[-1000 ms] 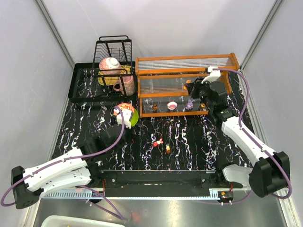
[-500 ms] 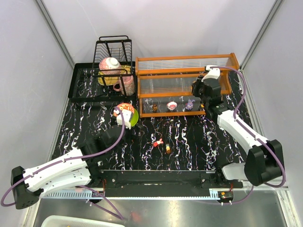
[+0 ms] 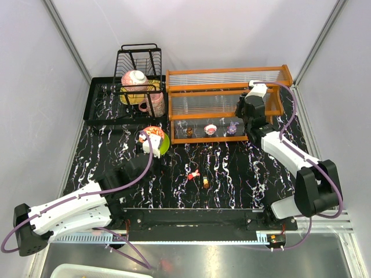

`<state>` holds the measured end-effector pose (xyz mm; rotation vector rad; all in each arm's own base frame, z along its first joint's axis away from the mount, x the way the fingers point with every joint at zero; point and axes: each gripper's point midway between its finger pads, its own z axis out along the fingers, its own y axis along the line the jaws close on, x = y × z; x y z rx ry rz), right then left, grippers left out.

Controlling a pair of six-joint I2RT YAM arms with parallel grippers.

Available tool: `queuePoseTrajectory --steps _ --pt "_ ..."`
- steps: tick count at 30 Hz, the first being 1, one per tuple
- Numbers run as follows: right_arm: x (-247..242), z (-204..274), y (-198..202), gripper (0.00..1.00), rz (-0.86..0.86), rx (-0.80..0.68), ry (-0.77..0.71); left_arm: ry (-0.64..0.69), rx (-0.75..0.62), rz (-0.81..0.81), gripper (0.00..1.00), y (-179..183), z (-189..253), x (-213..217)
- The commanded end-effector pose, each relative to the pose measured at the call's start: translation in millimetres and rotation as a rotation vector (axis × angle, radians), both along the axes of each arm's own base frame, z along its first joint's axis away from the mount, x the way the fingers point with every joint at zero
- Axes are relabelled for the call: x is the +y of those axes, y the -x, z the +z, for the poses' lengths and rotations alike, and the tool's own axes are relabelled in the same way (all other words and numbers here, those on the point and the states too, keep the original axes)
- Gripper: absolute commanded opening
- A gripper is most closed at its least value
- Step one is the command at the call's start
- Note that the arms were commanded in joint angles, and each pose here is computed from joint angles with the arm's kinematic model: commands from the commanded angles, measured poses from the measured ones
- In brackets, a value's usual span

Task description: Place and organize the plastic toys onto the shelf

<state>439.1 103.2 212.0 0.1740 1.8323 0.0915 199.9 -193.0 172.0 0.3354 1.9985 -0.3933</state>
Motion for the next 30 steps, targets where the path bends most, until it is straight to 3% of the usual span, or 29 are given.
queuePoseTrajectory --steps 1,25,30 --pt "-7 25 -14 0.03 -0.054 -0.107 -0.003 0.015 -0.040 0.028 0.99 -7 9 2" --pt "-6 0 -23 0.04 -0.073 -0.076 -0.008 0.010 -0.040 0.033 0.99 -7 9 3" --pt "-5 -6 -23 0.13 -0.071 -0.063 -0.007 0.010 -0.041 0.033 0.99 -8 10 3"
